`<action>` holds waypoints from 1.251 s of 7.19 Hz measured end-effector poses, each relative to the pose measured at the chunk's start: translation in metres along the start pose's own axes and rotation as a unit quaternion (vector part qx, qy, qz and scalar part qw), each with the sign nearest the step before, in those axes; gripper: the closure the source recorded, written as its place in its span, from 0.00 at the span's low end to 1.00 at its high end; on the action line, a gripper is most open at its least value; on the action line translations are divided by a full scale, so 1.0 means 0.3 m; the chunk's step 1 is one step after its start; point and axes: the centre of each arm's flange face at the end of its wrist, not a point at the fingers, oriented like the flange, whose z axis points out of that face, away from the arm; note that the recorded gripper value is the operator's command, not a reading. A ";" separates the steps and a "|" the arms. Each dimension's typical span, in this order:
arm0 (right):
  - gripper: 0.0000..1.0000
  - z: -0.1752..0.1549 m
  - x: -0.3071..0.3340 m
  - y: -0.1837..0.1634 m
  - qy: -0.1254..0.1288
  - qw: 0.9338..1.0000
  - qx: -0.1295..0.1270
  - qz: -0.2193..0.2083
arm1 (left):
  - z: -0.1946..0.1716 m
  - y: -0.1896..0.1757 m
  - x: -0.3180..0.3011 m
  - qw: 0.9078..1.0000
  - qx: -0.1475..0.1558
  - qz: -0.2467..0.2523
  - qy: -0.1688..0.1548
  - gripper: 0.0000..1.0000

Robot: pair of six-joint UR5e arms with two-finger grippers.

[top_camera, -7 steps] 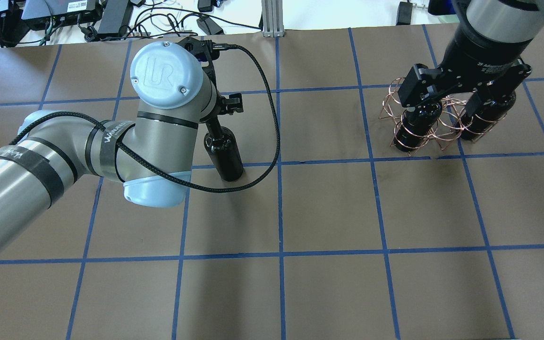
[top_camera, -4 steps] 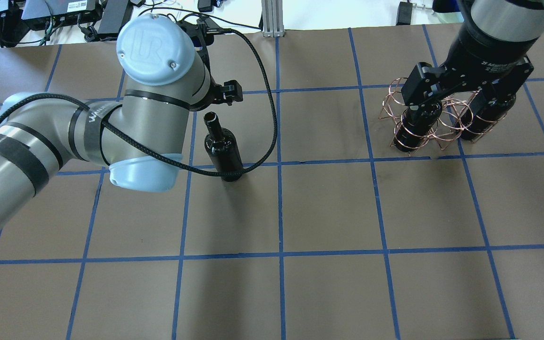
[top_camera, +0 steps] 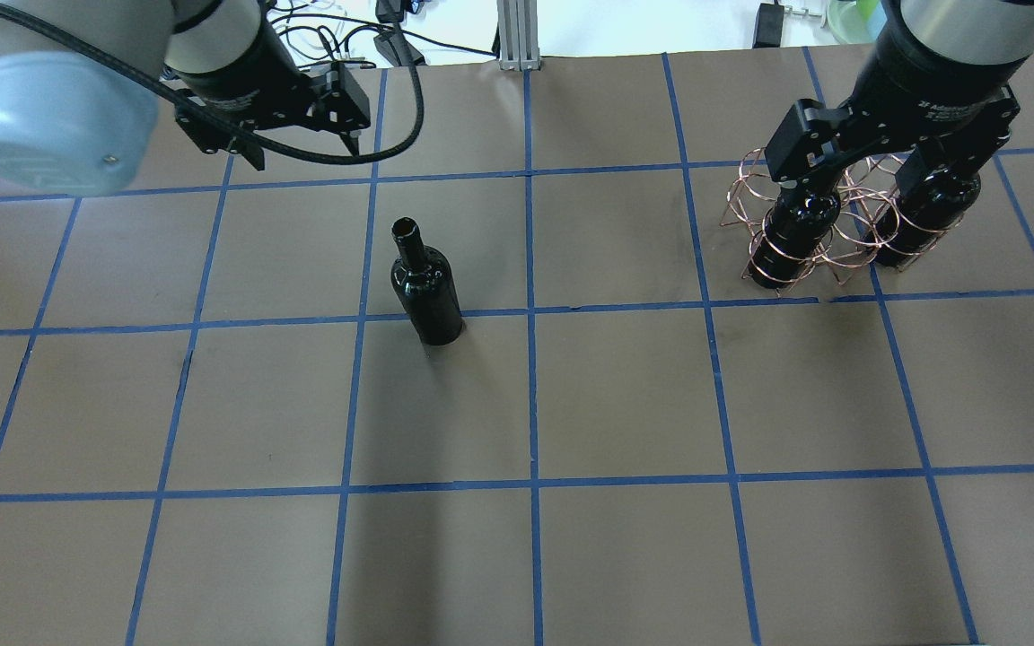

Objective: Place wine into wine basket
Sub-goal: 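Withdraw the left gripper back to the far corner, then move the right gripper from the wire rack over the standing bottle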

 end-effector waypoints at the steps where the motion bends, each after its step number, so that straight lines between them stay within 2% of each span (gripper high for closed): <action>1: 0.00 0.035 -0.010 -0.025 -0.011 1.000 -0.007 0.002 | -0.023 -0.013 -0.106 1.000 -0.020 0.000 0.005 0.00; 2: 0.00 0.066 -0.015 -0.056 -0.017 1.000 -0.007 0.001 | -0.034 -0.031 -0.227 1.000 -0.030 0.003 0.006 0.00; 4: 0.00 0.105 -0.068 -0.129 -0.020 1.000 0.018 -0.003 | -0.032 -0.054 -0.450 0.999 -0.041 0.007 0.001 0.00; 6: 0.00 0.092 -0.280 -0.142 -0.022 0.999 0.033 -0.009 | -0.002 -0.052 -0.628 0.999 -0.053 -0.010 -0.001 0.00; 7: 0.00 0.080 -0.409 -0.148 -0.024 0.999 0.037 -0.020 | 0.017 -0.045 -0.669 0.998 -0.059 -0.012 0.000 0.00; 9: 0.00 0.084 -0.652 -0.172 -0.036 0.998 0.041 -0.011 | 0.031 -0.040 -0.695 0.998 -0.063 -0.012 0.000 0.00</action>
